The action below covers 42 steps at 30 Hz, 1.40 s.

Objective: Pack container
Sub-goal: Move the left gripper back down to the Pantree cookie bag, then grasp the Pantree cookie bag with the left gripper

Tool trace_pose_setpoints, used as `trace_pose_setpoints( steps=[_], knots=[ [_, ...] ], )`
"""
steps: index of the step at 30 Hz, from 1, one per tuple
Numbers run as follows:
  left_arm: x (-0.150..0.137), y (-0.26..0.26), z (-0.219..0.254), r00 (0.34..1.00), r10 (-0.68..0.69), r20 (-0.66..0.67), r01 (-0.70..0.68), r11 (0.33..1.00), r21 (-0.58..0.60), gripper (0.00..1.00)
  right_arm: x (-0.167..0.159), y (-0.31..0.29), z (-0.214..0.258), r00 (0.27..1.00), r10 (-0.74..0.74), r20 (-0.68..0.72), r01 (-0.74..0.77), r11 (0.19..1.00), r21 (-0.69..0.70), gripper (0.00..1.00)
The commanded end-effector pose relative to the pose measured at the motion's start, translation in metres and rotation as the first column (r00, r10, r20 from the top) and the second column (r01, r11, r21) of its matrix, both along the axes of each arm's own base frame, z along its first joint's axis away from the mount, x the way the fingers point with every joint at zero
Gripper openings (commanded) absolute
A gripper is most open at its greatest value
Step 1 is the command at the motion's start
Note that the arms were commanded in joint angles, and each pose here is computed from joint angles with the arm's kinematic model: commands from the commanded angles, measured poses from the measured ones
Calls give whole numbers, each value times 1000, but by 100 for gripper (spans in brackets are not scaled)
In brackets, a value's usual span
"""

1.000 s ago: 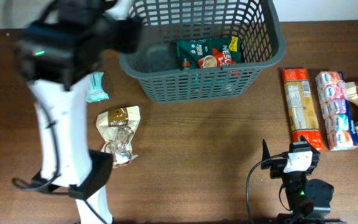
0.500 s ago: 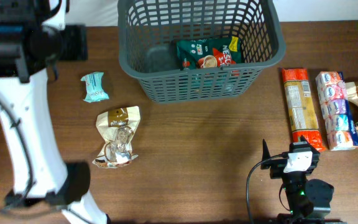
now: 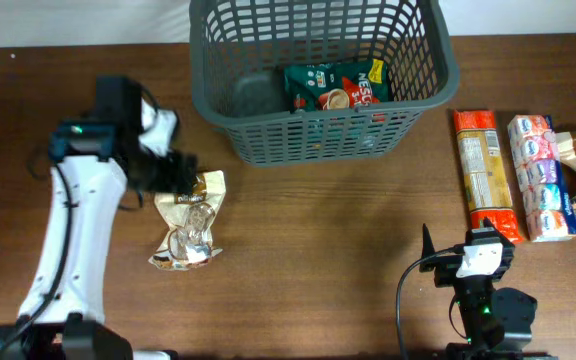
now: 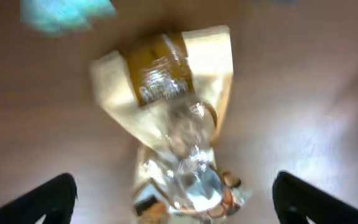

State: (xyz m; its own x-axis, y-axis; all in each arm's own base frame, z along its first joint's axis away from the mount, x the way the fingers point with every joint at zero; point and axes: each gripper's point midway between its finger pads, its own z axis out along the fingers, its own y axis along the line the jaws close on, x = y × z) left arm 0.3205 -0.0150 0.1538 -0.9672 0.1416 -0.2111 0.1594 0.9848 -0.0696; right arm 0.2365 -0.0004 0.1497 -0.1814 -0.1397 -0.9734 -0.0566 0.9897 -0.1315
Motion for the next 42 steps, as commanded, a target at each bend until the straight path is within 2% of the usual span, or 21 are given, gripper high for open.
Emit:
trace_pose_setpoints(
  steps=[1,8,16,28,29,37,38,39,42],
  knots=[
    [-23,-10,-36,996,-57,-74,53,997,-61,97,0,3,-2,1000,11,-4,-11,1000,13,99],
    [-41,-10,-74,990,31,-140,-41,996,-74,96,0,3,-2,1000,10,-4,-10,1000,13,99],
    [-47,-9,-121,966,217,-137,-230,969,-85,95,0,3,-2,1000,10,-4,-10,1000,13,99],
    [-41,-9,-149,972,231,-47,-235,966,-107,89,0,3,-2,1000,11,-4,-11,1000,13,99],
    [-39,-9,-150,972,231,-34,-233,966,-110,83,0,3,-2,1000,10,-4,-10,1000,13,99],
    [-32,-9,-150,973,231,-5,-230,966,-117,57,0,3,-2,1000,11,-4,-11,1000,13,99],
    [-32,-9,-150,973,231,-6,-231,966,-117,51,0,3,-2,1000,11,-4,-11,1000,13,99],
    [-32,-9,-151,973,231,-6,-231,966,-117,39,0,3,-2,1000,10,-4,-10,1000,13,99],
    [-32,-9,-151,973,231,-8,-231,966,-116,21,0,3,-2,1000,10,-4,-10,1000,13,99]
  ],
)
